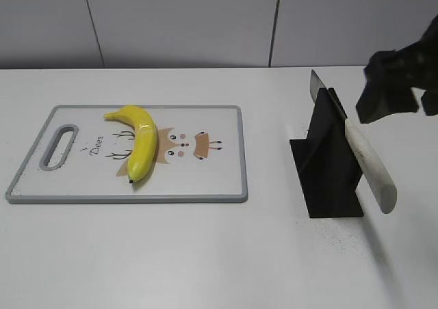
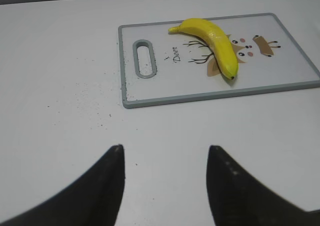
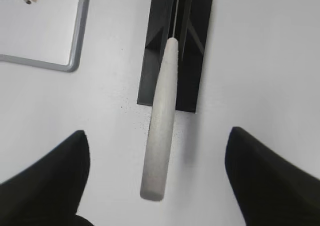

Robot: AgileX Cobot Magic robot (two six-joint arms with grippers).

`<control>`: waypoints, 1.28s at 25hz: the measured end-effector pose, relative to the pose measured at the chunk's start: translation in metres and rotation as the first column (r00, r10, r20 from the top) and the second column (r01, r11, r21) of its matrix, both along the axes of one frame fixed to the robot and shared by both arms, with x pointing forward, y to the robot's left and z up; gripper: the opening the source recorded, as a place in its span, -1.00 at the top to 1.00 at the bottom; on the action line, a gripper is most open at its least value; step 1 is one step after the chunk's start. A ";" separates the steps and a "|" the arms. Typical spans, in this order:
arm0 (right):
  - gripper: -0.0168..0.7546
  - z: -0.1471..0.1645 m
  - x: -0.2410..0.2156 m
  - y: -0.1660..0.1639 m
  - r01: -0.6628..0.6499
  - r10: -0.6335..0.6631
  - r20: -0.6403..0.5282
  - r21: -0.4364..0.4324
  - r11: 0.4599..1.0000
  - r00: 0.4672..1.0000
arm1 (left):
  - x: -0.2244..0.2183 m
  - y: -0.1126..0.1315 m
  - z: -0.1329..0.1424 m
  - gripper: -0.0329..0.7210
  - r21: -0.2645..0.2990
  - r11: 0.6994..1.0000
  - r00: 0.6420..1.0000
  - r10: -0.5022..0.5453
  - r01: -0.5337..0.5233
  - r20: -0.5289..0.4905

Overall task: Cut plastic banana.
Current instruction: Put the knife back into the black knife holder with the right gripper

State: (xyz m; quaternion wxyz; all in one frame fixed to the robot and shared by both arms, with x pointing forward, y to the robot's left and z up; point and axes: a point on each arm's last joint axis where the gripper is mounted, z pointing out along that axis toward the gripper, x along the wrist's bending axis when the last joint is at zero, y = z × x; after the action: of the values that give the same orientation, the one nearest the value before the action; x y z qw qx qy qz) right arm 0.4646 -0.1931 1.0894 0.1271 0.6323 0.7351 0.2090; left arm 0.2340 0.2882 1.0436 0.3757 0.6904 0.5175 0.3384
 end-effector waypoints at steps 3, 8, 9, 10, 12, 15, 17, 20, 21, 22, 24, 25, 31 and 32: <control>-0.68 0.025 -0.024 -0.012 -0.046 0.045 0.070 0.002 0.999 0.996 | 0.000 0.000 0.000 -0.46 0.000 1.000 1.000 0.000 0.000 0.000; -0.63 0.049 -0.066 -0.033 -0.130 0.132 0.168 -0.026 0.991 0.977 | 0.000 0.000 0.000 -0.46 0.000 1.000 1.000 0.000 0.000 0.000; -0.62 0.049 -0.073 -0.037 -0.147 0.151 0.178 -0.037 0.988 0.972 | 0.000 0.000 0.000 -0.46 0.000 1.000 1.000 0.000 0.000 0.000; -0.60 0.048 -0.082 -0.041 -0.166 0.173 0.194 -0.049 0.985 0.966 | 0.000 0.000 0.000 -0.46 0.000 1.000 1.000 0.000 0.000 0.000; -0.58 0.045 -0.099 -0.050 -0.194 0.204 0.221 -0.067 0.979 0.954 | 0.000 0.000 0.000 -0.46 0.000 1.000 1.000 0.000 0.000 0.000; -0.58 0.035 -0.122 -0.061 -0.216 0.229 0.257 -0.079 0.973 0.939 | 0.000 0.000 0.000 -0.46 0.000 1.000 1.000 0.000 0.000 0.000; -0.58 0.025 -0.137 -0.069 -0.220 0.234 0.279 -0.079 0.972 0.931 | 0.000 0.000 0.000 -0.46 0.001 1.000 1.000 0.001 -0.001 0.000; -0.57 0.008 -0.156 -0.078 -0.222 0.234 0.309 -0.075 0.972 0.922 | 0.000 0.000 0.000 -0.46 0.001 1.000 1.000 0.001 -0.001 0.000; -0.57 0.002 -0.162 -0.081 -0.221 0.233 0.317 -0.073 0.973 0.919 | 0.000 0.000 0.000 -0.46 0.001 1.000 1.000 0.001 -0.001 0.000; -0.57 -0.002 -0.167 -0.084 -0.221 0.232 0.329 -0.070 0.973 0.915 | 0.000 0.000 0.000 -0.46 0.001 1.000 1.000 0.001 -0.001 0.000; -0.57 -0.013 -0.176 -0.088 -0.221 0.231 0.342 -0.068 0.973 0.911 | 0.000 0.000 0.000 -0.46 0.001 1.000 1.000 0.001 -0.001 0.000; -0.57 -0.017 -0.181 -0.090 -0.221 0.229 0.355 -0.065 0.973 0.906 | 0.000 0.000 0.000 -0.46 0.001 1.000 1.000 0.001 -0.001 0.000; -0.57 -0.037 -0.202 -0.098 -0.233 0.223 0.425 -0.030 0.972 0.877 | 0.000 0.000 0.000 -0.46 0.001 1.000 1.000 0.001 -0.001 0.000; -0.57 -0.037 -0.205 -0.100 -0.237 0.221 0.448 -0.022 0.971 0.866 | 0.000 0.000 0.000 -0.46 0.001 1.000 1.000 0.001 -0.001 0.000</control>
State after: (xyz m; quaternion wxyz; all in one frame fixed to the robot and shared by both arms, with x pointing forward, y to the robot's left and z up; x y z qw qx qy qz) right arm 0.2593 -0.2928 1.0527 0.2563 0.4775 0.7522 0.3749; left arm 0.2340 0.2882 1.0436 0.3753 0.6904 0.5175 0.3387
